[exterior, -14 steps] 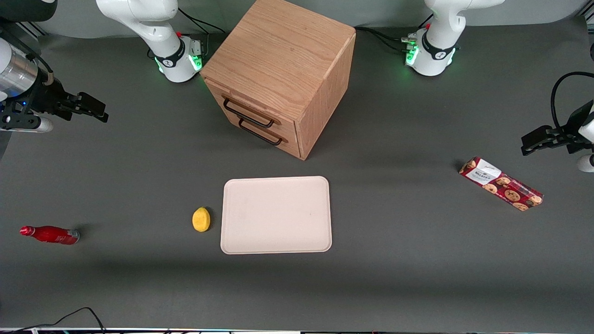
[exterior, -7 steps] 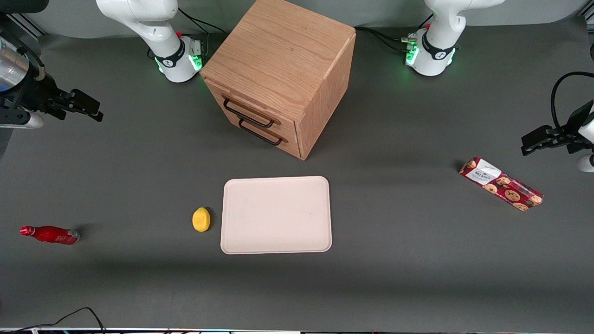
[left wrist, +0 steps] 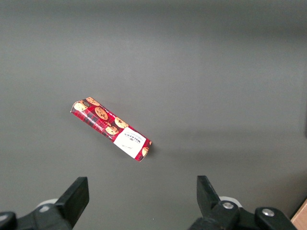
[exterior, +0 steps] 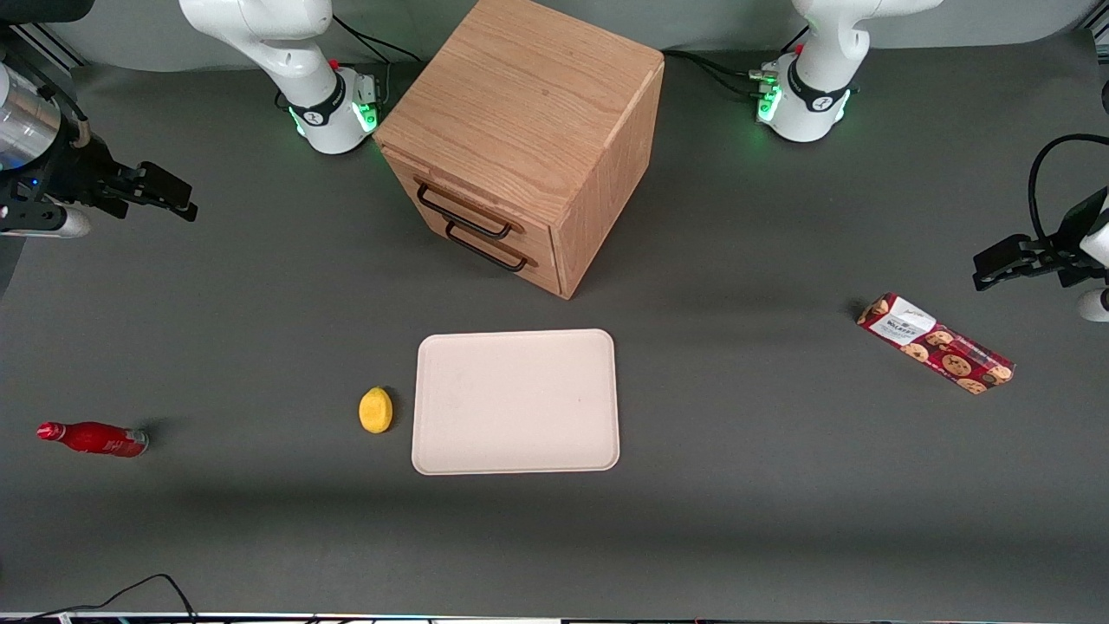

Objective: Open upper drawer
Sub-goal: 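Move the right gripper toward the upper drawer's black handle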

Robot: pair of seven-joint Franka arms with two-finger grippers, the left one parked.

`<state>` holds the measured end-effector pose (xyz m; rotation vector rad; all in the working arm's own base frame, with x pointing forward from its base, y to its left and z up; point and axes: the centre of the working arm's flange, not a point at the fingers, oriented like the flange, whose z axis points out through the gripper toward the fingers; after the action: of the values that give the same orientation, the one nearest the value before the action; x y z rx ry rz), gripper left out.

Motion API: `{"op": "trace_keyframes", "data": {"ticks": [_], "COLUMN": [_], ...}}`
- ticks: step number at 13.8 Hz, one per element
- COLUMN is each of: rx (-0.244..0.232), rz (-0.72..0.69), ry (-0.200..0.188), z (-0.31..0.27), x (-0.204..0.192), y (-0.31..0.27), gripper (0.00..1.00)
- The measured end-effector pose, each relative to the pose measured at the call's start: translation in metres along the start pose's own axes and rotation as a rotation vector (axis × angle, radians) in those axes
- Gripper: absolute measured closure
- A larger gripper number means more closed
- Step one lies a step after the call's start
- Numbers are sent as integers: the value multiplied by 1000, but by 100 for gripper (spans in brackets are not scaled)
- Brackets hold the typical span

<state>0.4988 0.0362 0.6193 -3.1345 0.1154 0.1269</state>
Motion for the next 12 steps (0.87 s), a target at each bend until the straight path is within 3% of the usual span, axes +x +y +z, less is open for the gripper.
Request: {"op": "trace_keyframes", "data": {"ticks": [4, 7, 9, 12], "rx": [15, 16, 55, 76], "rz": [-248, -445, -512, -580], "ry": [-40, -41, -54, -77], "z": [-1, -3, 0, 11], "x": [-22, -43, -53, -56], "y": [-78, -136, -164, -195], "gripper": [0, 0, 0, 0]}}
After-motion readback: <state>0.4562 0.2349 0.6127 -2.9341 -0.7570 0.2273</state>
